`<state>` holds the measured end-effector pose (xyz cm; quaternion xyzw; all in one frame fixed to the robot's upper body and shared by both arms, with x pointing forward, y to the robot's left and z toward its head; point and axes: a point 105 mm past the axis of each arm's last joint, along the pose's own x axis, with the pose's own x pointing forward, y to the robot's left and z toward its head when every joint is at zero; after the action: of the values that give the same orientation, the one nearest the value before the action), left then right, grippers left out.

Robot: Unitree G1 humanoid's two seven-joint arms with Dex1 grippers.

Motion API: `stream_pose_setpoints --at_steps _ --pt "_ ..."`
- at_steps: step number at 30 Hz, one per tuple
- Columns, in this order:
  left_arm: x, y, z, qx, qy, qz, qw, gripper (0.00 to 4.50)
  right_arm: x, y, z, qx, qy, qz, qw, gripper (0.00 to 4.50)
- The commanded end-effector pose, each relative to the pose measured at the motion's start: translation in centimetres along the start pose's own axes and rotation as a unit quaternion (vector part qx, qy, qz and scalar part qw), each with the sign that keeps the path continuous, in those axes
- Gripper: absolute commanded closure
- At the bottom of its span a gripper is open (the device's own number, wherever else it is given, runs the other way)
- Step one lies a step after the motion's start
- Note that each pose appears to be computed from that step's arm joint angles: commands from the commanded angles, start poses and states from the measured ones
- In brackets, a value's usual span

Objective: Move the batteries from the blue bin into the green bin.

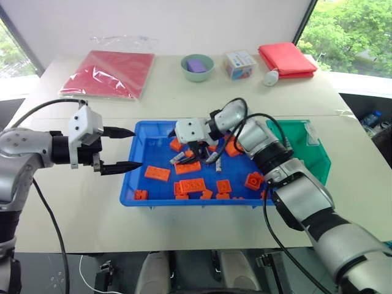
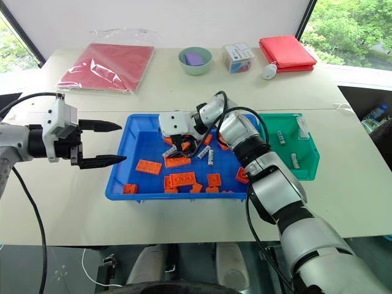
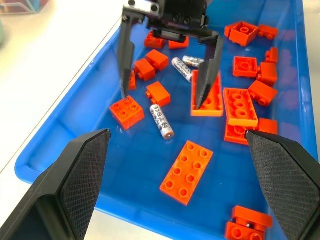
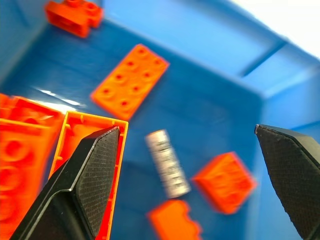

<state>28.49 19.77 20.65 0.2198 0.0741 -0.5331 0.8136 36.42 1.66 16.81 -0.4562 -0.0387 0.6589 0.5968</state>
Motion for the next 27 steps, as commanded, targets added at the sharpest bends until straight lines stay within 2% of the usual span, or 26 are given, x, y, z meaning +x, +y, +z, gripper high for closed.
stream_pose_setpoints --at_steps 1,7,11,15,20,27 --pt "-0.3 0.0 0.8 0.017 -0.008 0.005 1.000 0.00 0.8 0.4 0.4 -0.036 -0.020 -0.029 0.999 0.08" --pt "-0.5 0.0 0.8 0.015 -0.007 0.008 1.000 0.00 1.8 1.7 0.2 -0.092 -0.023 -0.053 0.994 0.08" --pt "-0.5 0.2 1.0 0.017 -0.007 0.008 1.000 0.00 1.6 2.8 -0.1 -0.083 -0.030 -0.041 0.995 0.08" --pt "-0.5 0.2 1.0 0.017 -0.006 0.006 1.000 0.00 1.0 3.5 0.1 -0.010 -0.042 -0.016 0.999 0.08" --pt "-0.2 0.3 1.1 0.019 -0.007 0.001 1.000 0.00 -0.8 4.0 1.9 0.041 -0.073 0.022 0.996 0.08" --pt "0.2 0.4 1.1 0.023 -0.009 -0.004 1.000 0.00 -1.5 3.4 2.5 0.122 -0.065 0.030 0.990 0.08"
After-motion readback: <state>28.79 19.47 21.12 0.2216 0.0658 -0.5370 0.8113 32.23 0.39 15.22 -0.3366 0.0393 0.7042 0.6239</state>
